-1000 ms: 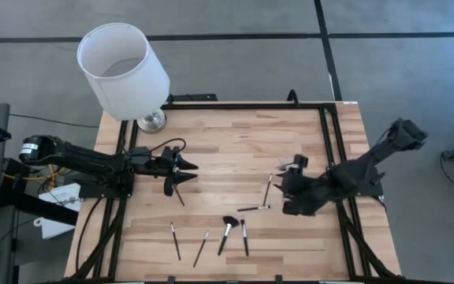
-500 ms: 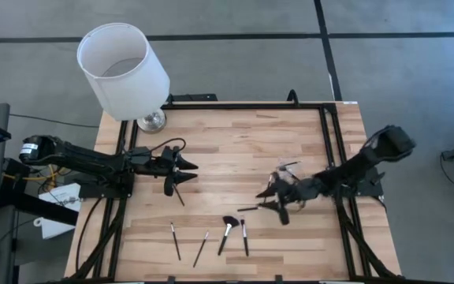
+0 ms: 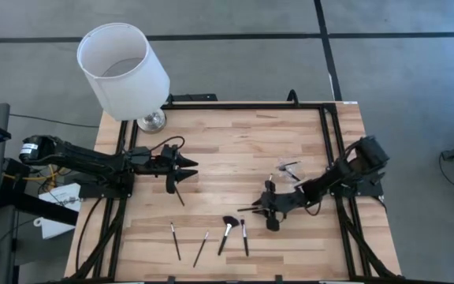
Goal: Put items in baskets/containers
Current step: Put the blush brush into the transparent organizer
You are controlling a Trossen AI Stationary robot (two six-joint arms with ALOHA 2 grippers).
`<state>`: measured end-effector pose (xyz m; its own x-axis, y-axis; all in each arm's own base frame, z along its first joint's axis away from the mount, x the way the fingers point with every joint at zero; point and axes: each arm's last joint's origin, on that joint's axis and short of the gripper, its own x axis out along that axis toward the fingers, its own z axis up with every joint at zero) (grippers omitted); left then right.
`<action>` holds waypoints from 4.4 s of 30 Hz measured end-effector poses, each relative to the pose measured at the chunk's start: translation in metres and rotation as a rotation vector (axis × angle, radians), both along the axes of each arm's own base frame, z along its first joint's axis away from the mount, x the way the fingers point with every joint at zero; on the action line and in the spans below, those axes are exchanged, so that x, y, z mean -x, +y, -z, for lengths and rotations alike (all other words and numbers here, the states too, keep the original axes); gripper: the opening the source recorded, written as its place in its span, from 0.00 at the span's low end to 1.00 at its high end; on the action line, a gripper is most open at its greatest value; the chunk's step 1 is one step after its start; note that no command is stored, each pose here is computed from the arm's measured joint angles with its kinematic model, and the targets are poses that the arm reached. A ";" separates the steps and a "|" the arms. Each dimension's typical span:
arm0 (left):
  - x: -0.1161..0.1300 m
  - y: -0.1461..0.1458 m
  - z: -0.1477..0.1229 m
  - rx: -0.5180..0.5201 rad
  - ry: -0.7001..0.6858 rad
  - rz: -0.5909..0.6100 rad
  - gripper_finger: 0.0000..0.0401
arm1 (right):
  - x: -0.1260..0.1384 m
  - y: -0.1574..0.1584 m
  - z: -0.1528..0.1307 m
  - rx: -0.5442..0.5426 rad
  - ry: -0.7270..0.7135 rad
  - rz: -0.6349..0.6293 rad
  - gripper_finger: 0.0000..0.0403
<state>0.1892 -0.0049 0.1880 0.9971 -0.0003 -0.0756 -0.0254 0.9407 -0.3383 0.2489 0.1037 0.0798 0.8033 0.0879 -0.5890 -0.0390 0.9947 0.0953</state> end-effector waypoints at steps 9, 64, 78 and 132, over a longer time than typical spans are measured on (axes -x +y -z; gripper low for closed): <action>0.000 0.000 0.000 0.008 0.000 -0.005 0.41 | -0.002 0.003 0.026 0.053 0.006 0.041 0.19; -0.106 -0.055 0.064 -0.153 0.373 0.270 0.40 | -0.104 0.004 -0.060 0.213 -0.063 0.020 0.04; -0.106 -0.056 0.063 -0.151 0.366 0.273 0.10 | -0.105 0.003 -0.061 0.209 -0.081 0.027 0.03; -0.095 -0.023 -0.030 -0.348 -0.081 0.132 0.07 | -0.040 0.012 -0.118 0.177 -0.559 0.446 0.16</action>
<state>0.2840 -0.0284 0.2183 0.9930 -0.1170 -0.0144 0.1171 0.9931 0.0057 0.2888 0.1157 0.1974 0.9249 -0.3760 -0.0557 0.3774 0.9259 0.0159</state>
